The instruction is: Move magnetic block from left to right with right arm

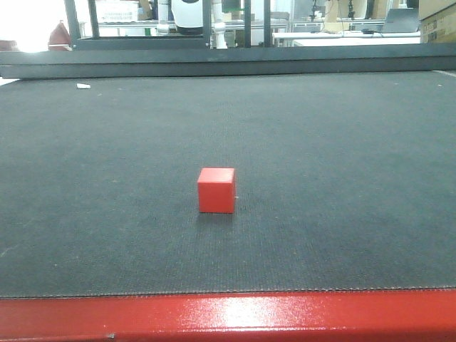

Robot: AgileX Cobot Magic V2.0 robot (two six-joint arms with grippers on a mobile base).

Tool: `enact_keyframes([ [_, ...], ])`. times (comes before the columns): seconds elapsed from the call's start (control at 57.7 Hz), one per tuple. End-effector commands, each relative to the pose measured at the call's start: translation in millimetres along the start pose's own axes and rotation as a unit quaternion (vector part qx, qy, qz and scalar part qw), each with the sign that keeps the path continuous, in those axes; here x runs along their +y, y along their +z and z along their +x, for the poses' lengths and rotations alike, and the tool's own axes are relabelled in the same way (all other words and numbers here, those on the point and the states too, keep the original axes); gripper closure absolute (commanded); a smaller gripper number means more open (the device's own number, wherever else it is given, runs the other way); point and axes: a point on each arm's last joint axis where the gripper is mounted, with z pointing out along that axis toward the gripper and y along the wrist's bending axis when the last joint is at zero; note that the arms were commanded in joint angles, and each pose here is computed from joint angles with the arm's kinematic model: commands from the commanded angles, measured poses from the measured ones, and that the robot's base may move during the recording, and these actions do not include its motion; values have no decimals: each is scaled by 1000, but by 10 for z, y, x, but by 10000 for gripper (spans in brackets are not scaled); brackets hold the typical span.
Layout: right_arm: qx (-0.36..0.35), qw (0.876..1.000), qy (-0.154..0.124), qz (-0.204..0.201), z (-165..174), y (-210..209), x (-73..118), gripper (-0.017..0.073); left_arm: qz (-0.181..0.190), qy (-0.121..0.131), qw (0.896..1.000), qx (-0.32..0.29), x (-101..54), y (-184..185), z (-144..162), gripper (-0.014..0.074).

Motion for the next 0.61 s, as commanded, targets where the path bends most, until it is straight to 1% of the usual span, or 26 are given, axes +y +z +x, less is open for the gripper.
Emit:
enact_keyframes([
  [0.0,-56,998,-4,5,-94,-21,-8,484,4,-4,999,-42,-1,-6,-44,720],
  [0.589,-56,998,-4,5,-94,-21,-8,484,4,-4,999,-42,-1,-6,-44,720],
])
